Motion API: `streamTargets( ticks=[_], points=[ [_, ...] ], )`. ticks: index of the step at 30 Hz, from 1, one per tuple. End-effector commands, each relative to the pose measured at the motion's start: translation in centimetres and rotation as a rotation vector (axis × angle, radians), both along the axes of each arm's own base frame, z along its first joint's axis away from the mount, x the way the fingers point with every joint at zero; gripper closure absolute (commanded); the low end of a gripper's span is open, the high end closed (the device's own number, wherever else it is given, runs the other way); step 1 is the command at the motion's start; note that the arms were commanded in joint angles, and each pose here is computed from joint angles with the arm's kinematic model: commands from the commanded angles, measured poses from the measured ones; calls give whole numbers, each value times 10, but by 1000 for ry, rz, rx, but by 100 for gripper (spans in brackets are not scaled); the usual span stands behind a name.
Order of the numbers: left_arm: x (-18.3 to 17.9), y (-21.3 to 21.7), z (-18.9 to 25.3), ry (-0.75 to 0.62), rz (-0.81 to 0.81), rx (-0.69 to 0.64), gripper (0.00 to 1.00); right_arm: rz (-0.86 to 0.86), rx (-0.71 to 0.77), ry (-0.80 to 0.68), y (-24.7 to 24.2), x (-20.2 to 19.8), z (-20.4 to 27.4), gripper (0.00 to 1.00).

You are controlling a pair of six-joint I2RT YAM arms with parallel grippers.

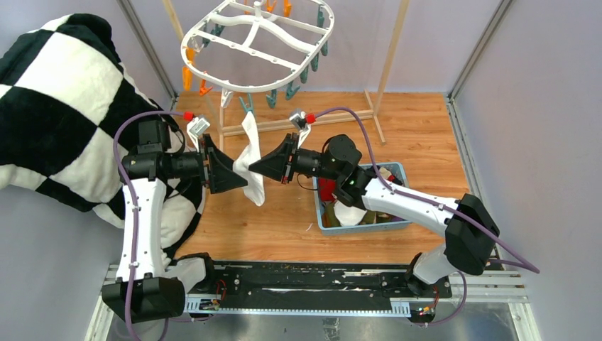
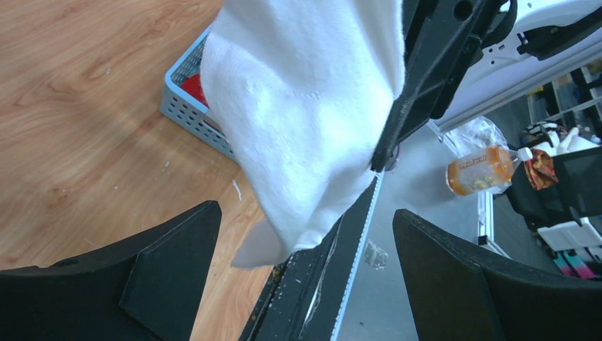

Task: Remove the socks clipped to the hanger
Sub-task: Remove the sock from the hanger.

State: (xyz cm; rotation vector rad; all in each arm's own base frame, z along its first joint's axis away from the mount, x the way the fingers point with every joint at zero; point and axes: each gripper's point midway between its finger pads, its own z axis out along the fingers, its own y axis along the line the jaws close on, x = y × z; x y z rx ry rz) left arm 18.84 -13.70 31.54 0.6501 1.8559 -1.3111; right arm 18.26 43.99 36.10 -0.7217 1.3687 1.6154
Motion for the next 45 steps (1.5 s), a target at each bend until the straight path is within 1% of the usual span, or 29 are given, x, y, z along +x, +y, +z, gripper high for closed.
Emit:
streamTargets(
  ticks=[1,3,5,7,9,11,13,18,22,25,31,35,40,42,45],
  points=[
    [-3,-7,6,-36,-57,-32,7,55,28,34,-9,-11,15,100],
    [-6,-9,7,-46,-69,-31,19,51,10,62,-8,-7,12,98],
    [-9,-10,6,-55,-73,-22,37,33,0,89,-9,-2,10,93],
    [-10,-10,3,-65,-70,-4,60,5,-4,109,-12,4,9,86],
    [-10,-9,0,-74,-66,17,80,-37,-17,124,-14,10,8,79],
    [-9,-10,-3,-77,-69,31,93,-91,-39,127,-17,18,6,72],
    [-7,-10,-3,-75,-71,43,100,-153,-63,130,-22,26,5,62],
    [-5,-10,-5,-86,-72,56,100,-353,-124,92,-41,52,9,45],
    [-5,-11,-6,-85,-78,58,100,-483,-139,20,-49,73,27,26],
    [-6,-11,-5,-89,-81,58,100,-531,-146,-46,-41,84,43,19],
    [-10,-13,-2,-96,-90,47,100,-532,-131,-121,-9,99,66,16],
    [-11,-13,-2,-103,-91,51,100,-555,-137,-146,5,112,69,14],
    [-10,-13,-1,-103,-87,55,100,-627,-166,-177,13,133,69,14],
    [-10,-13,-1,-107,-87,57,100,-657,-204,-169,12,140,64,15],
    [-10,-13,-2,-111,-86,61,100,-683,-197,-173,9,143,61,16]
  ],
)
